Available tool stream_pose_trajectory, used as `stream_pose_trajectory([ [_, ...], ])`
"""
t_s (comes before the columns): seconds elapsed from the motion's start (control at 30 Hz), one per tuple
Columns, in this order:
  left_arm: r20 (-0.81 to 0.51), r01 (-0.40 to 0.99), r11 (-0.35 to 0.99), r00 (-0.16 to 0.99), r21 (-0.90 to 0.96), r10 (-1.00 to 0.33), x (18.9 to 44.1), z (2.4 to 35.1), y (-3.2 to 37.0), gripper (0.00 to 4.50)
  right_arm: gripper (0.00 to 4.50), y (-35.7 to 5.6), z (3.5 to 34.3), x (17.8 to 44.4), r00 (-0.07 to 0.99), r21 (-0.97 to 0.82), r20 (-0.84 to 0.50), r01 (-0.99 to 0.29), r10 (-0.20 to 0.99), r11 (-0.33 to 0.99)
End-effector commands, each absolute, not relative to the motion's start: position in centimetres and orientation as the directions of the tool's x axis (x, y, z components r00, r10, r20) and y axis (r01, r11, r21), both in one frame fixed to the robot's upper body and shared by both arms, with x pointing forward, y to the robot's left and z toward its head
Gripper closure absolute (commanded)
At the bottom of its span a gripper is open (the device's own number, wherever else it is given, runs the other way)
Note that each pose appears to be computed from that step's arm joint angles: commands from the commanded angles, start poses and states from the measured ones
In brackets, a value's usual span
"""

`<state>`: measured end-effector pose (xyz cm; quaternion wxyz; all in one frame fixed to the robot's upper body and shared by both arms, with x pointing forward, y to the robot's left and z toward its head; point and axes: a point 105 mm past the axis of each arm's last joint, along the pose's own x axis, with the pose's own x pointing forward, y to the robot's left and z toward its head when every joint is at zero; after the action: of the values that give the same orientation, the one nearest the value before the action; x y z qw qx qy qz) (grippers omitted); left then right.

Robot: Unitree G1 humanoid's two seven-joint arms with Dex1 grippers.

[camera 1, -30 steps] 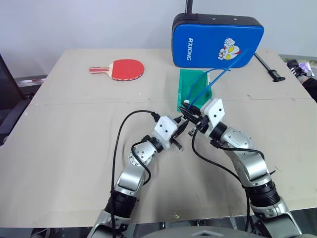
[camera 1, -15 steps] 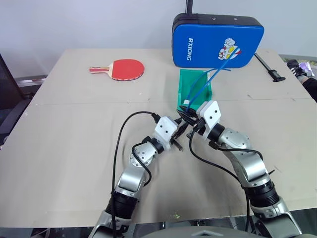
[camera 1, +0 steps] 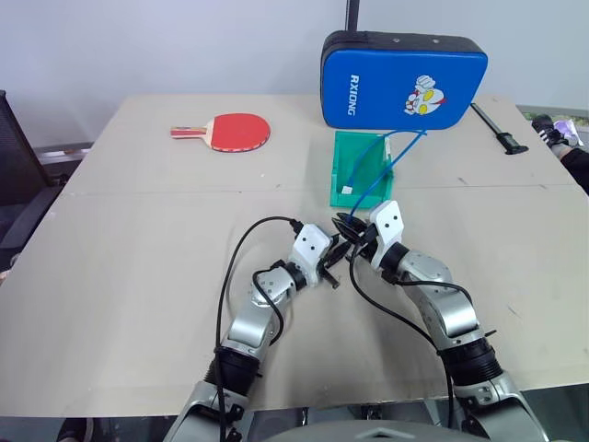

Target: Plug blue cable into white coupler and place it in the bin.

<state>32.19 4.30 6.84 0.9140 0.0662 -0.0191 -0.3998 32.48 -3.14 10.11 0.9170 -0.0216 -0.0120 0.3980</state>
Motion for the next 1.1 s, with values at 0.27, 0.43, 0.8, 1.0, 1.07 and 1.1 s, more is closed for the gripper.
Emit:
stream_pose_trajectory([
  [0.27,0.056,0.701,0.698,0.699,0.148,-0.713,32.8,8.4,4.7,4.16,4.5,-3.1,1.1,29.9,0.548,0.134,-0.359,-0.771,0.756,0.623],
  [0.43,0.062,0.703,0.696,0.696,0.147,-0.716,32.6,8.6,4.6,4.16,4.5,-3.6,-0.7,29.7,0.536,0.166,-0.444,-0.739,0.718,0.653],
  [0.8,0.075,0.696,0.705,0.703,0.132,-0.708,32.2,8.8,4.9,1.33,4.5,-3.5,1.6,30.9,0.623,0.097,-0.299,-0.734,0.723,0.672],
  [1.0,0.049,0.694,0.703,0.705,0.153,-0.707,31.3,8.6,6.4,0.88,4.5,-3.9,4.1,31.3,0.673,0.016,-0.16,-0.73,0.723,0.683],
  [1.07,0.045,0.694,0.702,0.705,0.161,-0.707,30.9,8.8,7.0,0.88,4.5,-3.9,4.6,31.3,0.677,0.001,-0.134,-0.73,0.724,0.683],
  [1.1,0.042,0.694,0.701,0.705,0.165,-0.708,30.6,8.9,7.2,0.88,4.5,-3.8,4.9,31.3,0.679,-0.006,-0.119,-0.73,0.725,0.683],
])
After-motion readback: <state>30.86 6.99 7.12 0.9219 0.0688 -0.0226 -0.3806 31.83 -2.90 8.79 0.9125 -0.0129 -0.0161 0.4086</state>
